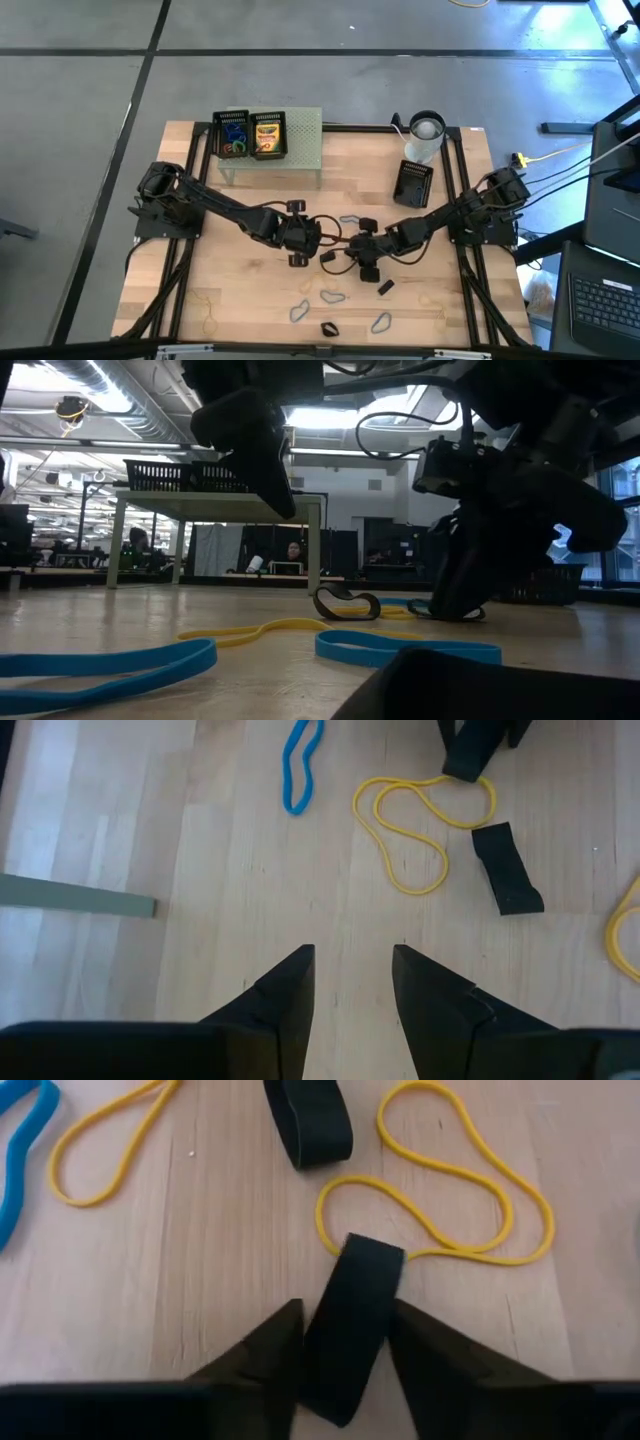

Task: Pick & Place Office Desk Supplies
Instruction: Put the black rubber band into the black bin

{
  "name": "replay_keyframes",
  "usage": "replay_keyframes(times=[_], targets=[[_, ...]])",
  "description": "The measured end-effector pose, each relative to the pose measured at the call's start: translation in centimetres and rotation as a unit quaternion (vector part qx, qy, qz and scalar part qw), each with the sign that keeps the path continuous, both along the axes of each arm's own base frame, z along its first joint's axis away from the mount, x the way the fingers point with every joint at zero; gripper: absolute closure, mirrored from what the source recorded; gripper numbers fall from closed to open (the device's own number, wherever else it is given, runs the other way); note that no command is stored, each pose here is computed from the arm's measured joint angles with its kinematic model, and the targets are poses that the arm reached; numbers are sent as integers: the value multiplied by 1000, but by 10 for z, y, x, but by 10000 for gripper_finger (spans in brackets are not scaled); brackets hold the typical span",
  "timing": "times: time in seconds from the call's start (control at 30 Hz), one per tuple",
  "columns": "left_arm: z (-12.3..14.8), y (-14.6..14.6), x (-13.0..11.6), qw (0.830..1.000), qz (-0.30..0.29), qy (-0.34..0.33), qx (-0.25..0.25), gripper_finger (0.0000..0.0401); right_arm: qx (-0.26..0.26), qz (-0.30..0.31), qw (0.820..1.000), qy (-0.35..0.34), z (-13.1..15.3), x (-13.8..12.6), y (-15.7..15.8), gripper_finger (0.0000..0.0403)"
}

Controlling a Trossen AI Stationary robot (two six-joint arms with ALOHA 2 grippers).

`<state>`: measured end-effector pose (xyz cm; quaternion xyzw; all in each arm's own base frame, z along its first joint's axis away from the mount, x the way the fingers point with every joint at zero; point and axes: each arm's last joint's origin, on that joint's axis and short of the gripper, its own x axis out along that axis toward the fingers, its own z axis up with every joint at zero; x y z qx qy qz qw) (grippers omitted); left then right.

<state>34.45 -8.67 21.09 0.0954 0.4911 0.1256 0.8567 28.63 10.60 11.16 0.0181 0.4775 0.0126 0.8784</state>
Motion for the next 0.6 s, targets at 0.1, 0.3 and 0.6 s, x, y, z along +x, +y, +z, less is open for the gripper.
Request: replay_keyframes(times=[0.1,0.3,0.6], targets=[[0,0,0,1000,0,0,0,271,6,1,1000,2,1,0,0,311],[0,0,0,1000,1,-3,3,272,42,7,999,28,17,-8,-10,394],[0,2,1,1000,5,-5,7,271,56,-54,993,-85,85,-24,-25,398]])
